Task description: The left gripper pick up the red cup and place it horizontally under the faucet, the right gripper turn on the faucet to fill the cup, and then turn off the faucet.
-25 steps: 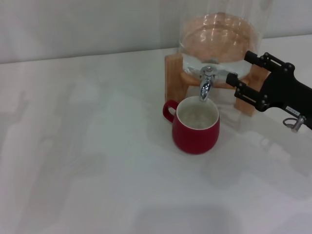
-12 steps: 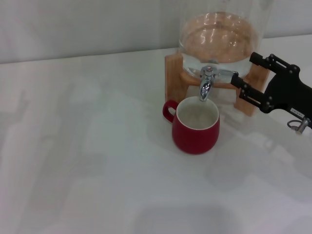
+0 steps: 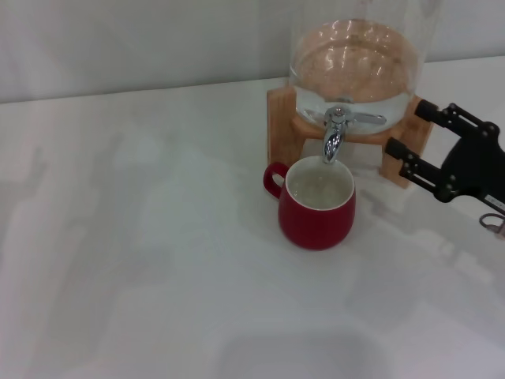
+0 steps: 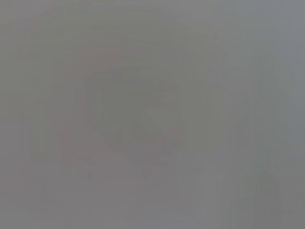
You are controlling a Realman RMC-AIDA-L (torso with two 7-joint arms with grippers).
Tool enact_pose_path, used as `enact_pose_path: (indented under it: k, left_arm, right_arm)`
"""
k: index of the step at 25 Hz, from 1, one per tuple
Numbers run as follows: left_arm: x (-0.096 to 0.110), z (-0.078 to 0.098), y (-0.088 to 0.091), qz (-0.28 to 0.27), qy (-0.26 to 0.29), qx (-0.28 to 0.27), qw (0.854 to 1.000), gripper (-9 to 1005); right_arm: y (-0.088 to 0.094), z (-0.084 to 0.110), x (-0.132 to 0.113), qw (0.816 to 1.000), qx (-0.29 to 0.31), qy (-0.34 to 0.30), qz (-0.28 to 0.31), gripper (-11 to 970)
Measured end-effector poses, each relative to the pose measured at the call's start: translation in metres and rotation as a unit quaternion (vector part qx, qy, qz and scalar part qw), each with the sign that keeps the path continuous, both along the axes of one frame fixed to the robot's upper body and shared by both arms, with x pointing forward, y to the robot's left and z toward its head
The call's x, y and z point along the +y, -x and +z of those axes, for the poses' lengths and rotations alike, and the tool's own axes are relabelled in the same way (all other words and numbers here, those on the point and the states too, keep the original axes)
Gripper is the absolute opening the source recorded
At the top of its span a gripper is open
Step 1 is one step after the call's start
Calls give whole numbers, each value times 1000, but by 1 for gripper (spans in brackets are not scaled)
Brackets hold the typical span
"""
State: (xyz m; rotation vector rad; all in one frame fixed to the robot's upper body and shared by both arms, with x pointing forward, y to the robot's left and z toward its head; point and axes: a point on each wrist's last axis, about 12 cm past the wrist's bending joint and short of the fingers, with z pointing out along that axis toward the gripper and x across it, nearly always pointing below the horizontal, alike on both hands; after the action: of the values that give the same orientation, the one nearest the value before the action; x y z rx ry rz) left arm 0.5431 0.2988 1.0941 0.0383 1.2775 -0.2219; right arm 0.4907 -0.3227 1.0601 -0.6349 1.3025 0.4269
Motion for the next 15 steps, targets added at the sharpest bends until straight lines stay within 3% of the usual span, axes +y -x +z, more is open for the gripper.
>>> enact_pose_path:
  k: [15]
  left_arm:
    - [1, -1, 2, 2, 0, 2, 1000, 884]
  right_arm:
    - [10, 13, -47, 995, -39, -8, -92, 674]
